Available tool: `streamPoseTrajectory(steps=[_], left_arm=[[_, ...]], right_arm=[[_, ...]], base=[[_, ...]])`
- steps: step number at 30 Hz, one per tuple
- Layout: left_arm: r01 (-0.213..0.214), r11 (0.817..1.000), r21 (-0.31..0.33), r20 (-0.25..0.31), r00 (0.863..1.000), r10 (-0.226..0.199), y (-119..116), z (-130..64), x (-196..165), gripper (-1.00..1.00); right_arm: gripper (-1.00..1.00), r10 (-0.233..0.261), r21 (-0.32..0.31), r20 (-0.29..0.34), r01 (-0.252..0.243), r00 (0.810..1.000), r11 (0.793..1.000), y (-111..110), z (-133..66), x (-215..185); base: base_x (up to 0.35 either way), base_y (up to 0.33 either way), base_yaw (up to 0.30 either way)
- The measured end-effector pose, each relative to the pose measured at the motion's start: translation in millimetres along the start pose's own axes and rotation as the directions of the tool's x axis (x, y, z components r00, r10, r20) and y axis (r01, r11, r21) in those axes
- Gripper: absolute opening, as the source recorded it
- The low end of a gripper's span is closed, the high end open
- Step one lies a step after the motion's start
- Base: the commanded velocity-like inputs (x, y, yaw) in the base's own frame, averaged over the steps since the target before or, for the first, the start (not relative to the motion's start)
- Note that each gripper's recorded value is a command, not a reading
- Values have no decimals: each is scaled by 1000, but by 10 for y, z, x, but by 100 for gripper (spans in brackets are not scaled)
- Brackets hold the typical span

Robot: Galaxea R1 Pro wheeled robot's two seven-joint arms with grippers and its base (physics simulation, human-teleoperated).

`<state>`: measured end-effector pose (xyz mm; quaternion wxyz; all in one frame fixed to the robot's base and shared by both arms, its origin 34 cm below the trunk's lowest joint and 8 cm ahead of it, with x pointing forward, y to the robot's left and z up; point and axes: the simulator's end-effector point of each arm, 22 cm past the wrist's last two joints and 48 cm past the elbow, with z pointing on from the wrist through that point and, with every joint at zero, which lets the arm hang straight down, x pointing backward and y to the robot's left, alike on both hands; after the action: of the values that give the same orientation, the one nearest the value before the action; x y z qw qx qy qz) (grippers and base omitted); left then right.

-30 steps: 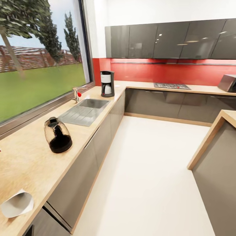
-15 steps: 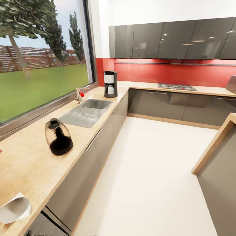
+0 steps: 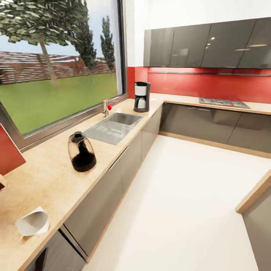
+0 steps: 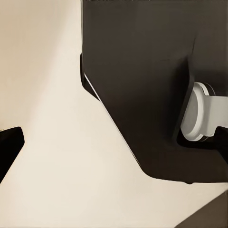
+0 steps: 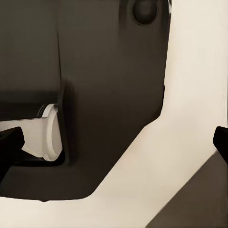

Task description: Set up a coffee station on the kitchen countertop: keep the coffee maker on the countertop, move the bottle of coffee from the kitchen shelf to the counter next to the coffee maker, place a paper coffee filter on top of the coffee maker, put the saucer next to the coffee maker with the coffee cup on the saucer, and place the electric kettle next to the coffee maker.

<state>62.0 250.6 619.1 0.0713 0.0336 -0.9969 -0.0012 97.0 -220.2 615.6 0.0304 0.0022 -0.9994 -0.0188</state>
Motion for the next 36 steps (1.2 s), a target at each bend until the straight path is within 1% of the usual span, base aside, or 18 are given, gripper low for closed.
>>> streamPoseTrajectory(steps=[12,15,17,19,20,21,23,25,27,30,31,33,36], left_arm=[[-2,1000,0,8,1000,2,1,0,-43,100],[-4,1000,-1,41,999,4,5,-3,-205,100],[-3,1000,-1,68,998,3,5,-9,-333,100],[-2,1000,0,95,995,2,4,-20,-470,100],[-2,1000,1,129,992,2,-3,-37,-633,100],[-3,1000,2,146,989,2,-4,-48,-715,100],[-2,1000,2,177,984,1,-5,-72,-865,100],[-1,1000,2,195,981,0,-5,-89,-955,100],[-2,1000,3,207,978,1,-7,-99,-1008,100],[-3,1000,2,208,978,2,-7,-100,-1012,100],[-3,1000,2,218,976,3,-7,-104,-1034,100],[-2,1000,-2,270,963,2,3,-130,-1134,100],[1,1000,-5,285,959,1,11,-138,-1160,100]], right_arm=[[100,1,0,-3,-1,1000,1000,0,0,9],[100,1,1,6,-1,1000,1000,-8,1,-40],[100,-2,2,53,2,999,1000,-18,-2,-269],[100,-13,9,117,12,993,1000,-66,-23,-581],[100,-43,24,195,39,980,999,-141,-79,-963],[100,-60,33,235,53,970,998,-167,-119,-1155],[100,-94,49,289,84,953,995,-196,-188,-1417],[100,-119,61,327,105,938,993,-209,-245,-1602],[100,-134,69,355,117,925,991,-206,-293,-1740],[100,-136,70,355,119,925,990,-207,-294,-1744],[100,-136,70,355,119,925,990,-208,-294,-1745],[100,-136,69,355,119,925,990,-201,-293,-1743],[100,-136,67,354,119,925,991,-190,-291,-1738]], base=[[0,-1,274],[0,0,274],[0,0,274],[0,0,274],[0,0,274],[0,0,274],[0,0,274],[0,0,274],[0,0,274],[6,-30,274],[52,-170,274],[77,-231,264],[86,-251,126]])
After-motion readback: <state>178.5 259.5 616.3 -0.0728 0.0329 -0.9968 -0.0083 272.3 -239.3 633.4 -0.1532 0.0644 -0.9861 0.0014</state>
